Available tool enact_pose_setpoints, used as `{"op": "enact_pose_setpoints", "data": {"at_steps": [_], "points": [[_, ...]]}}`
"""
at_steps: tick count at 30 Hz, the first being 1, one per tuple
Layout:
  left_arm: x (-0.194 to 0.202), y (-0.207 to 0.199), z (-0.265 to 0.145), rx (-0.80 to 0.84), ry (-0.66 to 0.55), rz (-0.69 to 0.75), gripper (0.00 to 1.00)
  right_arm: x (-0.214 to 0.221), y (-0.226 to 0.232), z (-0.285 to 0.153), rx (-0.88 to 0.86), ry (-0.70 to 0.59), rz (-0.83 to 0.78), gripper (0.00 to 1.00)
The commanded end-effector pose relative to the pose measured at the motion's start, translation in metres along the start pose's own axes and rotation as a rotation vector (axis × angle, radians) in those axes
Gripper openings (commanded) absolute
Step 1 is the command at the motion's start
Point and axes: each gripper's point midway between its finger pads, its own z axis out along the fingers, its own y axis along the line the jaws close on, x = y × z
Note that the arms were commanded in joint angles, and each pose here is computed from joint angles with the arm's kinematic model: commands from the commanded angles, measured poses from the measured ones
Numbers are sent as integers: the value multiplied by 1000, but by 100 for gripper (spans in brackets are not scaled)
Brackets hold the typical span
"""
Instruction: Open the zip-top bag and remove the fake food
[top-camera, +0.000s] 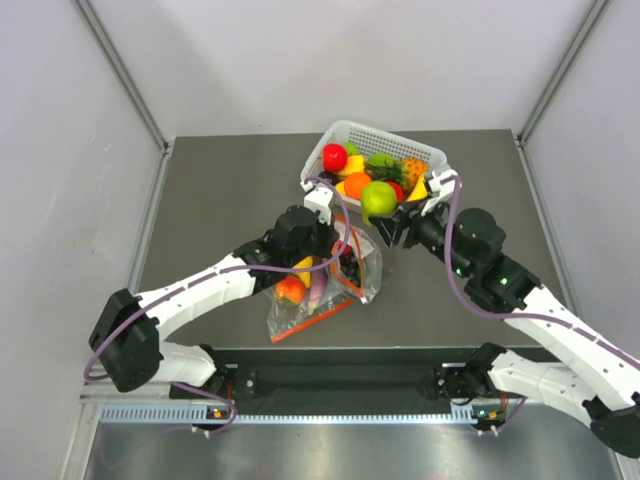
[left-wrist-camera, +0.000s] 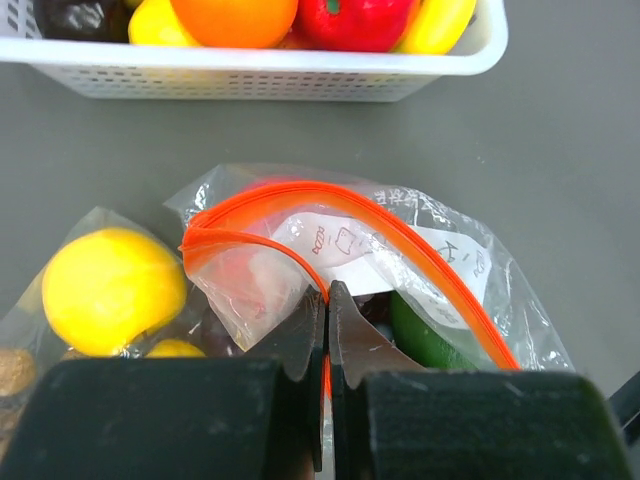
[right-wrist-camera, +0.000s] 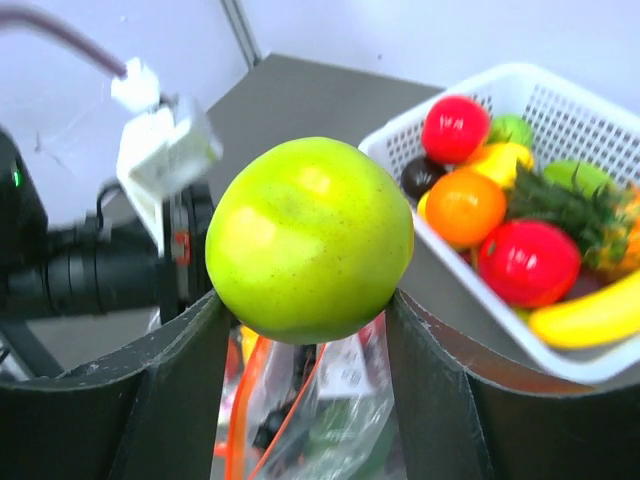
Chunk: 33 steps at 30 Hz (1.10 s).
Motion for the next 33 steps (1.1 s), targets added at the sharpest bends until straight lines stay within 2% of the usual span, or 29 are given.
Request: {"op": "enact_pose_setpoints", "data": {"at_steps": [1,2,7,8,10,11,13,14,16,17,18,20,21,22,24,25,27,32,33], "points": [[-7,1,-4,8,-33,-14,0,-44,-3,16,3,-100,-31,23],[-8,1,-6,10,-37,-15,0,-57,-13,21,22,-132,-28,23],[-3,4,-23,13,-28,-14,0,-54,-55,71,65,-85,-15,22],[-1,5,-26,14,-26,-15,0,-64,-67,79,85,-100,-20,22],[-1,5,-31,21,-25,-19,0,-50,-82,108,86,-58,-15,22],[-1,3,-34,29,-26,-23,0,-60,-91,116,96,-77,-22,22],[-1,2,-39,39,-32,-30,0,-42,-109,146,101,-37,-14,22],[2,1,-40,47,-26,-39,0,-53,-117,155,106,-58,-18,22],[1,-2,-43,66,-29,-48,0,-34,-134,182,115,-28,-15,22],[2,-4,-44,77,-29,-50,0,-44,-140,190,117,-52,-19,22],[2,-5,-46,82,-29,-52,0,-29,-149,205,118,-29,-7,22],[3,-6,-47,92,-27,-56,0,-39,-156,220,110,-55,-7,23],[3,-7,-48,100,-28,-57,0,-23,-165,233,117,-29,0,23],[3,-8,-48,105,-29,-54,0,-32,-166,241,105,-47,4,23],[3,-12,-49,130,-28,-49,0,-13,-175,258,95,-14,16,25],[3,-13,-49,135,-27,-41,0,-20,-173,264,89,-27,13,26],[2,-14,-49,143,-29,-35,0,0,-182,277,99,20,29,35],[-1,-15,-51,147,-38,-22,0,14,-194,286,130,53,39,61],[0,-14,-50,144,-35,-20,0,19,-196,287,137,64,41,62]]}}
